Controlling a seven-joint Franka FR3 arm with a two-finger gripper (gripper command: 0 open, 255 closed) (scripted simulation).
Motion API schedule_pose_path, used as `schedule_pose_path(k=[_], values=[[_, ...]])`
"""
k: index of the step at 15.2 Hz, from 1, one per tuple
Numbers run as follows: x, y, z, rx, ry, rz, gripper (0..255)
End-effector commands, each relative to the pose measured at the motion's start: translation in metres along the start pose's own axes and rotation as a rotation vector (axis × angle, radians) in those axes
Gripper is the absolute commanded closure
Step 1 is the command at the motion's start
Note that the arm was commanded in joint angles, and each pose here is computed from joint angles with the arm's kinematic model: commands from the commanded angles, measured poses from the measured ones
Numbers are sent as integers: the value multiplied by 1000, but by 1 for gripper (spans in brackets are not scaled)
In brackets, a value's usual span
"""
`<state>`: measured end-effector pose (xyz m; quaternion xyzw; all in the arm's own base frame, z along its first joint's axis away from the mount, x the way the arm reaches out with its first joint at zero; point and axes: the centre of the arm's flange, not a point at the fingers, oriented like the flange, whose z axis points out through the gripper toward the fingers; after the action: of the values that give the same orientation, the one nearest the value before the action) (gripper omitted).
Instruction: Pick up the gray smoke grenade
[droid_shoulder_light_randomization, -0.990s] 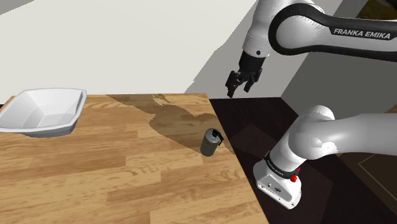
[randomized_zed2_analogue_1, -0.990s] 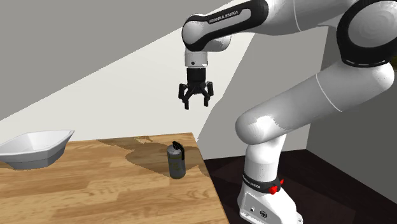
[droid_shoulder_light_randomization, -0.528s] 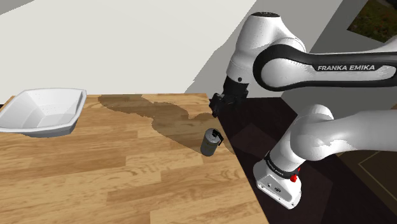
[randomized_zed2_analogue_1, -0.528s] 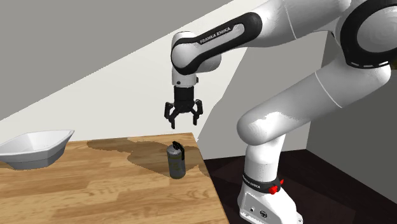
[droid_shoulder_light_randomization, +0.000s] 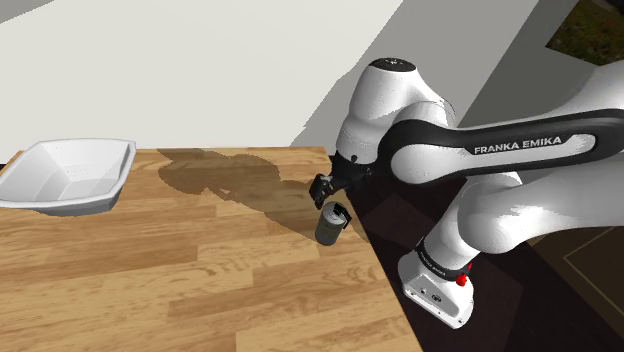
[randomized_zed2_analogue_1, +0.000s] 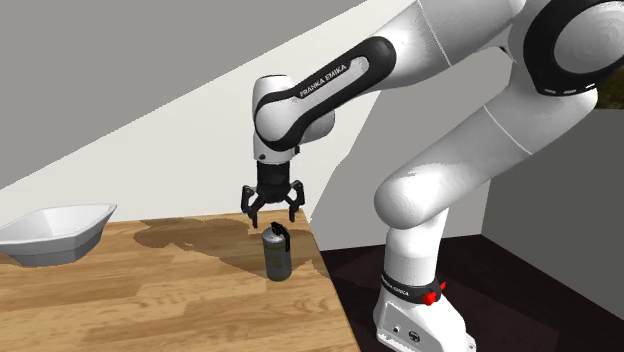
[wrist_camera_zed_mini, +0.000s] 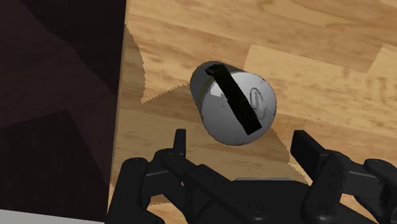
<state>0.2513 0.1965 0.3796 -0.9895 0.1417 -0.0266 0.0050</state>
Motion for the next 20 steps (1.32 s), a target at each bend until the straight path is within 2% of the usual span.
schedule_pose_path(k=[1, 4, 6, 7, 16, 20], values=[[-1, 0, 11, 1, 1, 1, 0], [-2, 0, 29, 1, 1, 1, 0], [-2, 0, 29, 1, 1, 1, 0], [-2, 1, 30, 1, 1, 1, 255], [-2, 0, 29, 1, 1, 1, 255], [-1, 0, 8, 1, 1, 1, 255]])
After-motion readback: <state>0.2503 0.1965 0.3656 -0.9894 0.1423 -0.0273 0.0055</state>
